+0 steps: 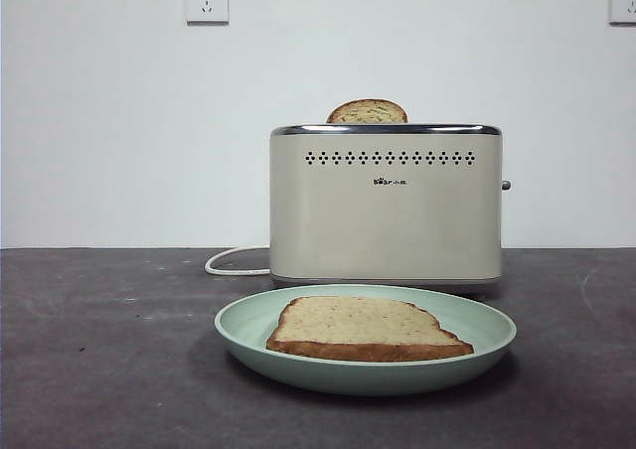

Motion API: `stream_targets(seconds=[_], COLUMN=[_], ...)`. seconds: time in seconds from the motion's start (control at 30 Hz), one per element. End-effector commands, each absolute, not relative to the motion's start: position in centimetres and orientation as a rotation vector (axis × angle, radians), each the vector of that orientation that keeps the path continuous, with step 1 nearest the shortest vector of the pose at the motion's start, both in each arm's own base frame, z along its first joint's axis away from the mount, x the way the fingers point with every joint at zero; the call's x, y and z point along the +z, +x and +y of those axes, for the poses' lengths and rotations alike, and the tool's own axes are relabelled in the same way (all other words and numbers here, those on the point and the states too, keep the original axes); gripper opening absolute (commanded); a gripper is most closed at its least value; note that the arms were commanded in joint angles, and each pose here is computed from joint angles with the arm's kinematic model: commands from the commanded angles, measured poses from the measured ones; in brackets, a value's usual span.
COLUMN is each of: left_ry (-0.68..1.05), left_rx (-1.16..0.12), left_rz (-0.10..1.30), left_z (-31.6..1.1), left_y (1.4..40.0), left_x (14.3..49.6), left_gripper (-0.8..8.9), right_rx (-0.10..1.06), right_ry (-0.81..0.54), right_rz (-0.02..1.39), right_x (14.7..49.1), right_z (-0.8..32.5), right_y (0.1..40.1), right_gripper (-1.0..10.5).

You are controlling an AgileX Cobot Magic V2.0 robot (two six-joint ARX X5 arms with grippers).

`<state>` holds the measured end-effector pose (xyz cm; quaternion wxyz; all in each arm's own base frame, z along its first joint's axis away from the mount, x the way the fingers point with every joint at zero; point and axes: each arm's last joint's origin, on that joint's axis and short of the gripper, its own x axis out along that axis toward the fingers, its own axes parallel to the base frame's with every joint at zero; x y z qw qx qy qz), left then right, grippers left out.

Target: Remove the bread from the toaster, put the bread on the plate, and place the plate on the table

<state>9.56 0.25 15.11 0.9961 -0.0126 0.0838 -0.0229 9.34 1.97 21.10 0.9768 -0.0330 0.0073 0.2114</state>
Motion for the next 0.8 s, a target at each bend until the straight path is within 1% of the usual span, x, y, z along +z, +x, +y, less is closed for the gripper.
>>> stream_targets(seconds=[0.03,0.1,0.2,0.43,0.7,0.8], left_ry=[-0.031,-0.031,-0.031,-0.031,-0.031,-0.031], left_rx=[-0.044,-0.044,-0.044,-0.043,-0.044,-0.044], left_rz=[0.172,0.172,0.172,0.172,0.172,0.172], left_z=[0.3,0.3,0.3,0.3,0.3,0.3], left_y=[9.6,9.6,9.6,9.6,9.6,9.6], left_x=[14.8,14.8,14.8,14.8,14.8,14.8], left_gripper=[-0.04,-0.04,-0.04,-0.04,-0.04,-0.04], right_rx=[0.419,0.416,0.367,0.347,0.348,0.349], right_ry=[-0.056,-0.055,-0.052,-0.043,-0.043,-0.037], right_rz=[0.022,0.031,0.045,0.076,0.093,0.136], right_x=[19.3,18.5,17.5,15.7,15.5,15.1], right_z=[1.9,1.9,1.8,1.8,1.8,1.8], right_y=[9.4,9.4,9.5,9.6,9.5,9.4], right_gripper=[0.0,0.0,0.0,0.0,0.0,0.0])
